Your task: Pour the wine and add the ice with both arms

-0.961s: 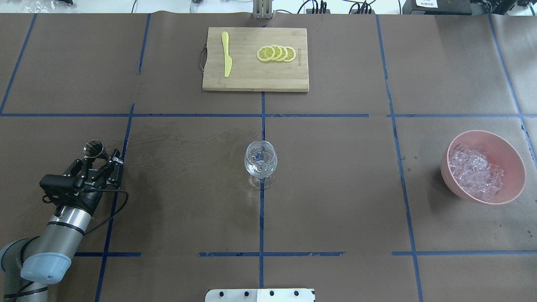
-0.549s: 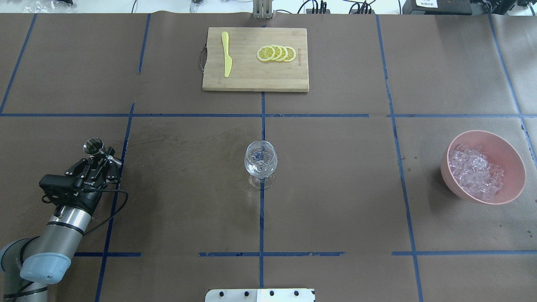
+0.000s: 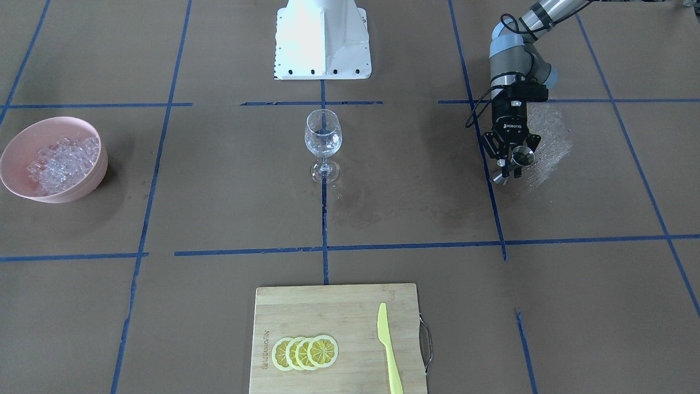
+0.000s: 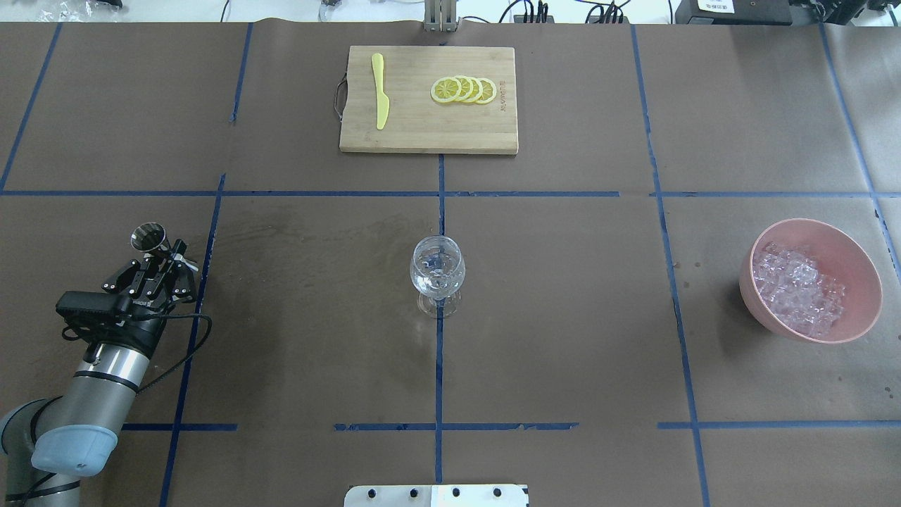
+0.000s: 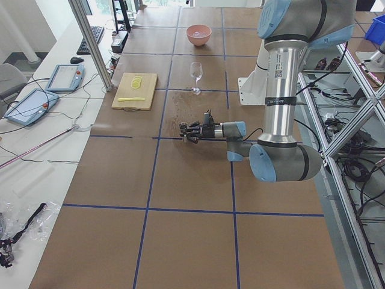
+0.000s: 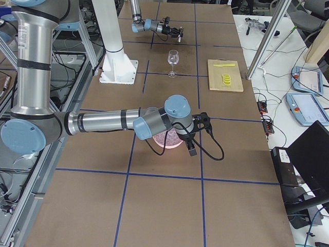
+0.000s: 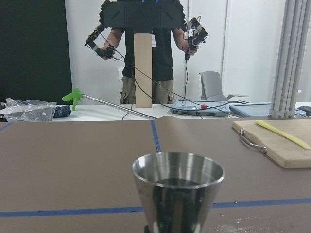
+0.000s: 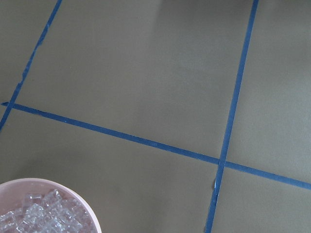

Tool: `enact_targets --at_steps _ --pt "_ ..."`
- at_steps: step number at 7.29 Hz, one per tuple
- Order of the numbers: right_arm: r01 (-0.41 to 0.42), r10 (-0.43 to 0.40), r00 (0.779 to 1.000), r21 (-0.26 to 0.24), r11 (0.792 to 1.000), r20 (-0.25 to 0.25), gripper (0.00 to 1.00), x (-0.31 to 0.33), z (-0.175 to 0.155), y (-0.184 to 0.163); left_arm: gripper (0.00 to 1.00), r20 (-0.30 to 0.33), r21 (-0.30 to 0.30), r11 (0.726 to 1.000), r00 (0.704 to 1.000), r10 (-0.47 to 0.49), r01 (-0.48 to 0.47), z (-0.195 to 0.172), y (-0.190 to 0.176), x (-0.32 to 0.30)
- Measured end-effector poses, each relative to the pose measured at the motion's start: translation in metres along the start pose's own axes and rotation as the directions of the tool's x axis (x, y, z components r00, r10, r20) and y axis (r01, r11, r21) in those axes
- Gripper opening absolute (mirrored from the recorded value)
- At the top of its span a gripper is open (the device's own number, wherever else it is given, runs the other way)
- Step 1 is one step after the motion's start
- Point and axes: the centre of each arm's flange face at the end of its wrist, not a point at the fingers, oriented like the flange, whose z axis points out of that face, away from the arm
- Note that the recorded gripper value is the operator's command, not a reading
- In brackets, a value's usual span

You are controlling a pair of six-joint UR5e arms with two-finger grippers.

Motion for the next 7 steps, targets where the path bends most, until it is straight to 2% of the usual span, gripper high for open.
enact_targets --at_steps 5,7 --pt "0.000 0.000 1.000 0.000 1.000 0.000 1.00 0.000 0.000 0.000 0.00 0.009 0.065 0.997 0.999 -0.050 0.049 0.000 -0.017 0.005" --pt "0.000 0.000 1.000 0.000 1.000 0.000 1.00 0.000 0.000 0.000 0.00 0.028 0.127 0.992 0.999 -0.016 0.013 0.005 -0.029 0.034"
